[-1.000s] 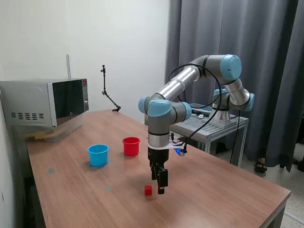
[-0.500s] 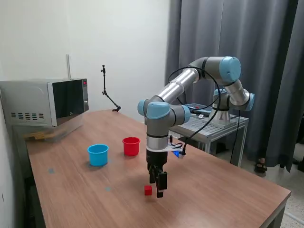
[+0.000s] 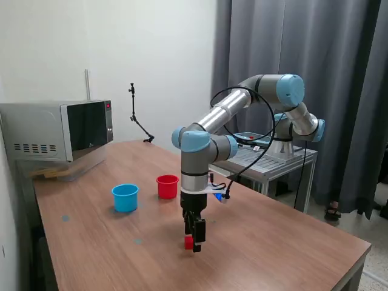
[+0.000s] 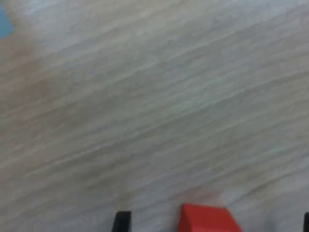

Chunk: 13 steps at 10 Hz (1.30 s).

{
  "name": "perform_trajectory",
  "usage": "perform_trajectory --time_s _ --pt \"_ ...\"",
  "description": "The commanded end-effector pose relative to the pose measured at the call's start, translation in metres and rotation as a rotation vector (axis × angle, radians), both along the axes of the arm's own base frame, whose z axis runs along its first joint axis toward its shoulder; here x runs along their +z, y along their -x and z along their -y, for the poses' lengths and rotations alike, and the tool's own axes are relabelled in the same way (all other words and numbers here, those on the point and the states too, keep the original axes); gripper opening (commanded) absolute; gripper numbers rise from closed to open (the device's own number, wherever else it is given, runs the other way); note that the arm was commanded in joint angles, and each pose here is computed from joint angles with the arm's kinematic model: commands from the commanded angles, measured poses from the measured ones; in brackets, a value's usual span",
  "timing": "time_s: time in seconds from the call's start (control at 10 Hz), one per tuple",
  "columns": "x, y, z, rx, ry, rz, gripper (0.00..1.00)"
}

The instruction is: Place red objects in the red bin, and blue objects in the blue bin.

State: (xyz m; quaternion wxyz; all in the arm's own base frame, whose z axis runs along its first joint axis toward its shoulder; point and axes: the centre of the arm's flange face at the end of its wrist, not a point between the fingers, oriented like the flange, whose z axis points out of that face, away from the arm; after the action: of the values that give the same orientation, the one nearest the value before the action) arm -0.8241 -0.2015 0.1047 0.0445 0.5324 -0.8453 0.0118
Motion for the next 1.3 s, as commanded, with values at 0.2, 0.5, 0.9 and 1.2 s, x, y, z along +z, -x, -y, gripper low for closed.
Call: perform_trajectory --time_s 0.2,0.5,0.9,1.2 --pt "-0.004 0.005 -0.008 -0.007 -0.001 -0.002 1.00" --pt "-0.002 0.008 -0.008 -0.004 -0.001 -0.032 0.00" --pt "0.008 0.014 -0.008 -0.004 -0.004 -0.053 0.00" --pt "0.015 0.012 -0.009 -0.005 -0.006 -0.056 0.00"
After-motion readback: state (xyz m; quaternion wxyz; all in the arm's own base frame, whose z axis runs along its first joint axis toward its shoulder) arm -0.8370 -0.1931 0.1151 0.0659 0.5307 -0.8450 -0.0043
